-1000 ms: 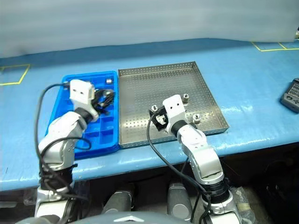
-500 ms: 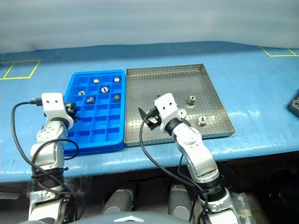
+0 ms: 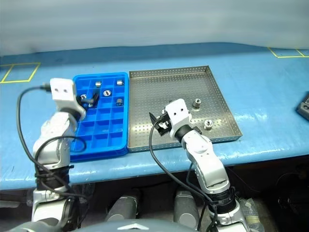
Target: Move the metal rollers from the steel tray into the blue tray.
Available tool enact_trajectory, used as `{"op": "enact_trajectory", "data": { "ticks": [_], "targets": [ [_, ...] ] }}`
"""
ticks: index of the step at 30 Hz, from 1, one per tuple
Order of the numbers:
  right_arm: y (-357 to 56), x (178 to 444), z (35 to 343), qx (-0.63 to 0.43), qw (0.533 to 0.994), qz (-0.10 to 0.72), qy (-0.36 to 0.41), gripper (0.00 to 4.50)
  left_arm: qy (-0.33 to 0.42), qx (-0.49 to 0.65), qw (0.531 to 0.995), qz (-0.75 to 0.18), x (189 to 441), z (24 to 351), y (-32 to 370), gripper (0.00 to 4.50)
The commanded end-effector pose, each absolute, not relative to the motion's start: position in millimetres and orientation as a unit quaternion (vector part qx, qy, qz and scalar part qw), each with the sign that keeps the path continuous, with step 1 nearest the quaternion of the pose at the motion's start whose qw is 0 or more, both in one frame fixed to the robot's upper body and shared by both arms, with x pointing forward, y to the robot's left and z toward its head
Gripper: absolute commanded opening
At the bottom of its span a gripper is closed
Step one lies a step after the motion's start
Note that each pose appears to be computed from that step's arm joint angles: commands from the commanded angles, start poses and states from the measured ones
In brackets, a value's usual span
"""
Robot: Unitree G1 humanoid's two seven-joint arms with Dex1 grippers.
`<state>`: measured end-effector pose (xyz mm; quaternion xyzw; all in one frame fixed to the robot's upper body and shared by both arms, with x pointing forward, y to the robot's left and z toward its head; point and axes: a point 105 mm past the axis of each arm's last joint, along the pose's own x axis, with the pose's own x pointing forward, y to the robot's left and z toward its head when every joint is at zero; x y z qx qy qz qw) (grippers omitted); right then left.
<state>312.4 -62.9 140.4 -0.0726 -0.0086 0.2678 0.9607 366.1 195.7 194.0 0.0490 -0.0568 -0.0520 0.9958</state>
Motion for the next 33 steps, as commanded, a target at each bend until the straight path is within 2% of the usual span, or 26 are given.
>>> {"op": "enact_trajectory", "data": {
  "ticks": [1,3,8,15,24,27,31,33],
  "targets": [
    [-73.5,311.0,148.8,-0.075,0.965,0.252,-0.022,4.50,-0.072,0.052,0.980,-0.178,367.9,202.0,151.6,4.29],
    [-76.8,310.1,145.9,-0.082,0.965,0.249,-0.015,4.50,-0.045,0.067,0.967,-0.240,373.6,190.5,127.5,4.29],
    [-82.8,302.9,139.1,-0.096,0.963,0.250,0.001,4.50,0.021,0.067,0.953,-0.293,399.7,162.2,90.8,4.29],
    [-95.4,296.8,129.7,-0.099,0.971,0.218,0.017,4.50,0.087,0.101,0.918,-0.373,404.7,121.5,40.3,4.29],
    [-97.4,289.7,122.1,-0.094,0.975,0.200,0.027,4.50,0.158,0.180,0.896,-0.375,407.3,77.6,29.1,4.29],
    [-98.0,289.9,122.1,-0.093,0.976,0.196,0.027,4.50,0.174,0.180,0.900,-0.357,410.1,73.8,35.2,3.69],
    [-96.8,292.2,121.7,-0.093,0.975,0.198,0.028,4.50,0.160,0.174,0.908,-0.346,412.0,83.1,42.4,2.27],
    [-94.3,294.0,122.1,-0.094,0.974,0.204,0.027,4.50,0.132,0.146,0.922,-0.334,413.4,98.7,47.6,1.82]
  ]
}}
